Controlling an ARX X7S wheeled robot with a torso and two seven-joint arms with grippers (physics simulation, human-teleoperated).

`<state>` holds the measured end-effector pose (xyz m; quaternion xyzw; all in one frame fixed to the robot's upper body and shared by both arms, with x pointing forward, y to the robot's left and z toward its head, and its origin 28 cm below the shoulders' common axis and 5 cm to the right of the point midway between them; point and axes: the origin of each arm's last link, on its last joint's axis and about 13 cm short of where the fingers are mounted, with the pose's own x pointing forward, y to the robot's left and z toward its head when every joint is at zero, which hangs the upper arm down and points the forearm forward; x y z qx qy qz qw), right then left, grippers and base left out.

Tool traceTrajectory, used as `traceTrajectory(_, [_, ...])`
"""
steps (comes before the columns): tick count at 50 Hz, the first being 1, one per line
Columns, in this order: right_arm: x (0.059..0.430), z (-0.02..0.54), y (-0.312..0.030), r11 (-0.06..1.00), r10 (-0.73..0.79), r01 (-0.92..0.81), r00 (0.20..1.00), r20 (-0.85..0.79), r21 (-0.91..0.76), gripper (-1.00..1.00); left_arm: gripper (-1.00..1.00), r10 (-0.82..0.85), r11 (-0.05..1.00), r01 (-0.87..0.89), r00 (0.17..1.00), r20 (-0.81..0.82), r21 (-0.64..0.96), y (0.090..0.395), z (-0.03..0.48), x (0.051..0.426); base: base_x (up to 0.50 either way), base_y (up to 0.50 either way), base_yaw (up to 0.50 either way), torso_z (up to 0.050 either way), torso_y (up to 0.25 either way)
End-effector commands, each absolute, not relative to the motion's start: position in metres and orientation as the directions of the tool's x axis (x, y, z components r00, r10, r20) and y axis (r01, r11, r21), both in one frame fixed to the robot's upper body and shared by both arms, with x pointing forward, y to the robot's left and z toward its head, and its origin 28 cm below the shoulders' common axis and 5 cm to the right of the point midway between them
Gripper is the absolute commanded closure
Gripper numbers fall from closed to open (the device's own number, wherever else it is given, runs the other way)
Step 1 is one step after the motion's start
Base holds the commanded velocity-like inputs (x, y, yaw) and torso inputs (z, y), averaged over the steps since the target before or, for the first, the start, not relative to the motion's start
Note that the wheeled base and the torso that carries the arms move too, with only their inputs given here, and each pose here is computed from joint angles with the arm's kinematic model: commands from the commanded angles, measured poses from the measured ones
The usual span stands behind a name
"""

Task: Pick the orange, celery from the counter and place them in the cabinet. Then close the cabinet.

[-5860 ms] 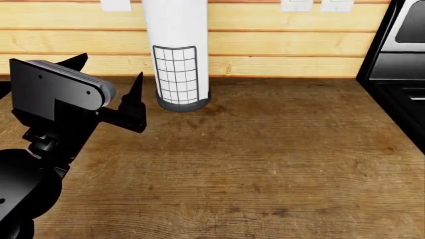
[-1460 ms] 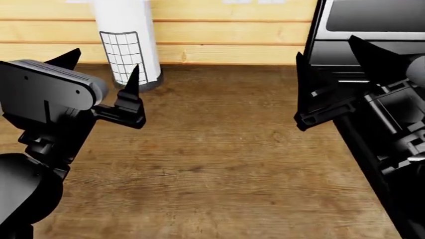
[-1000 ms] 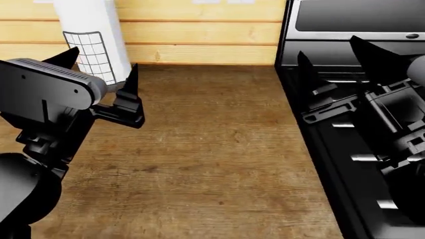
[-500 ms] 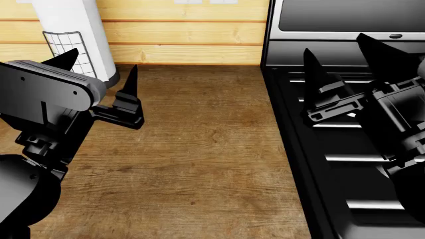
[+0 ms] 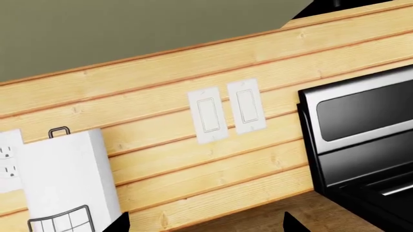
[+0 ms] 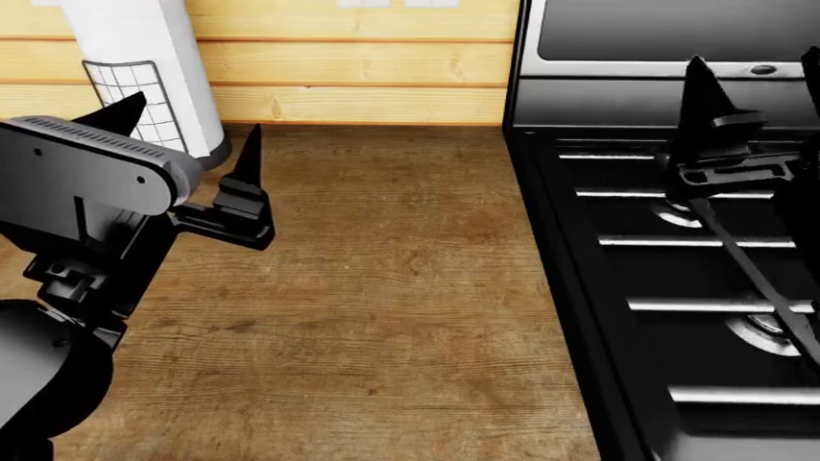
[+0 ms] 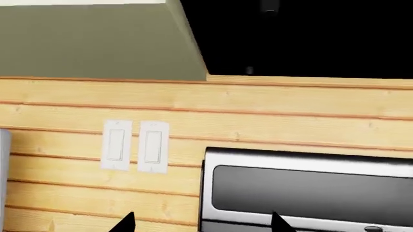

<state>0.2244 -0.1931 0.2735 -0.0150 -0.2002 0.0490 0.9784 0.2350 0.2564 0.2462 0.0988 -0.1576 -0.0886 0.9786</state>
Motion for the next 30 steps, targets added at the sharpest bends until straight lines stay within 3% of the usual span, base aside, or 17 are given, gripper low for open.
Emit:
traceTrajectory(1, [0.219,0.297,-0.202,0.999,-0.02,-0.002,0.885,0.465,0.047,-1.0,-1.0,-0.202,0.965,0.139,0.934,0.293,0.224,0.257,0.247,0.235,0.0,0.0,0.0,0.0,0.0])
traceTrajectory(12, [0.218,0.325,-0.207,0.982,-0.157,0.08,0.842,0.516,0.169,-1.0,-1.0,-0.2,0.965,0.136,0.934,0.295,0.223,0.258,0.248,0.235,0.0,0.0,0.0,0.0,0.0])
traceTrajectory(30, [0.214,0.387,-0.197,0.987,-0.116,0.016,0.768,0.629,0.162,-1.0,-1.0,-0.196,0.966,0.132,0.934,0.299,0.223,0.258,0.249,0.233,0.0,0.0,0.0,0.0,0.0])
